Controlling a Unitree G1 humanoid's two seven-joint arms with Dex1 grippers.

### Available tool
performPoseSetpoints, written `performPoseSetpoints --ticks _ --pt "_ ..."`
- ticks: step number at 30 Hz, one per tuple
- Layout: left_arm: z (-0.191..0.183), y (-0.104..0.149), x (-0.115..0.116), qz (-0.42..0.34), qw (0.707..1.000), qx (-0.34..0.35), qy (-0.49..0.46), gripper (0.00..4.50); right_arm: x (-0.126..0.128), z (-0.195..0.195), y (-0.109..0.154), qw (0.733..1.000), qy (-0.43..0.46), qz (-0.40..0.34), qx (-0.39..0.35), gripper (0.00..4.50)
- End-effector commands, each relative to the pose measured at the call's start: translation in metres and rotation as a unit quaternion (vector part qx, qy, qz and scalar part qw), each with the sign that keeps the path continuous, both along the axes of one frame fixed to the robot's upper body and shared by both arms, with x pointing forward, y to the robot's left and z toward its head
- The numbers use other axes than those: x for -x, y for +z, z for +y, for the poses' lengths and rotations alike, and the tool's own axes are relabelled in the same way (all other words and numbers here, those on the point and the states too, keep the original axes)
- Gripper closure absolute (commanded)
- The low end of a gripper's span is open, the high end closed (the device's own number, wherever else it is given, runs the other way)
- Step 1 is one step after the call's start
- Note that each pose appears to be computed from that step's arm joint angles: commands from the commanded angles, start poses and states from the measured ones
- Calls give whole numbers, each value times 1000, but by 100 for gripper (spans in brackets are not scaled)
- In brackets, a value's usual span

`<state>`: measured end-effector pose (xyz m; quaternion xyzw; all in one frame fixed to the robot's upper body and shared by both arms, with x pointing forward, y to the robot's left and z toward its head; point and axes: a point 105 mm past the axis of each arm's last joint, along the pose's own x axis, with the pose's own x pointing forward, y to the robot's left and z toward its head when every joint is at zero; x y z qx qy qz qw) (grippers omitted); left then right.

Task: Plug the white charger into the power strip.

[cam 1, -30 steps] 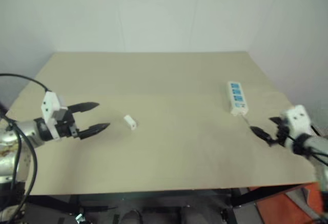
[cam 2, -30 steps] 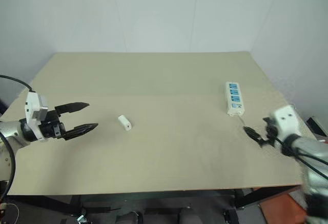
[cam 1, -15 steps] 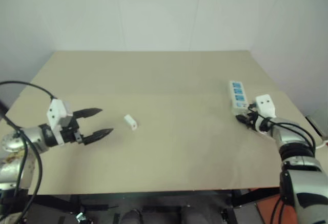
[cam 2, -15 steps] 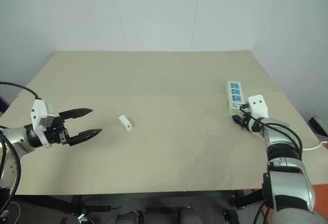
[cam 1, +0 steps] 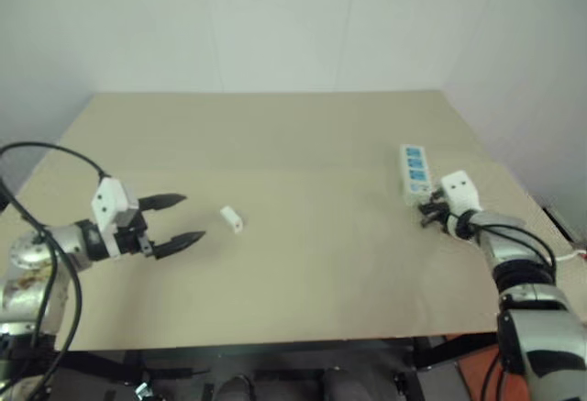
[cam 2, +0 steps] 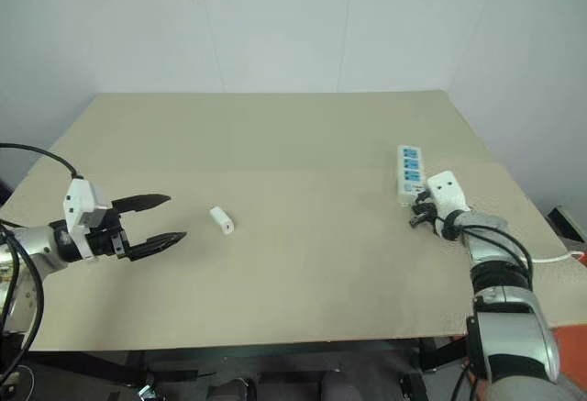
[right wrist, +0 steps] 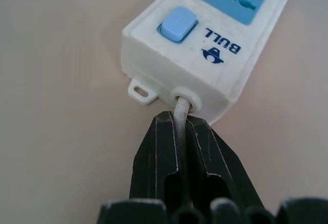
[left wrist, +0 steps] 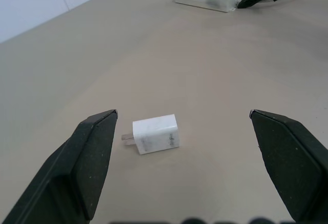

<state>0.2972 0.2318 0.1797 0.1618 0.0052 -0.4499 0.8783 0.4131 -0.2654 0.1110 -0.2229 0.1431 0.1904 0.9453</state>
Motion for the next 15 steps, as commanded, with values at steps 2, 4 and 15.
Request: performPoseSetpoints --ticks 2,4,15 --pt "-4 12 -3 -28 1000 -7 -13 0 11 54 29 978 168 -103 69 447" --pt "-4 12 -4 -29 999 -9 -14 0 21 68 28 966 219 -112 78 447" --pt "-1 7 -4 -29 999 -14 -12 0 37 94 8 957 255 -90 108 415"
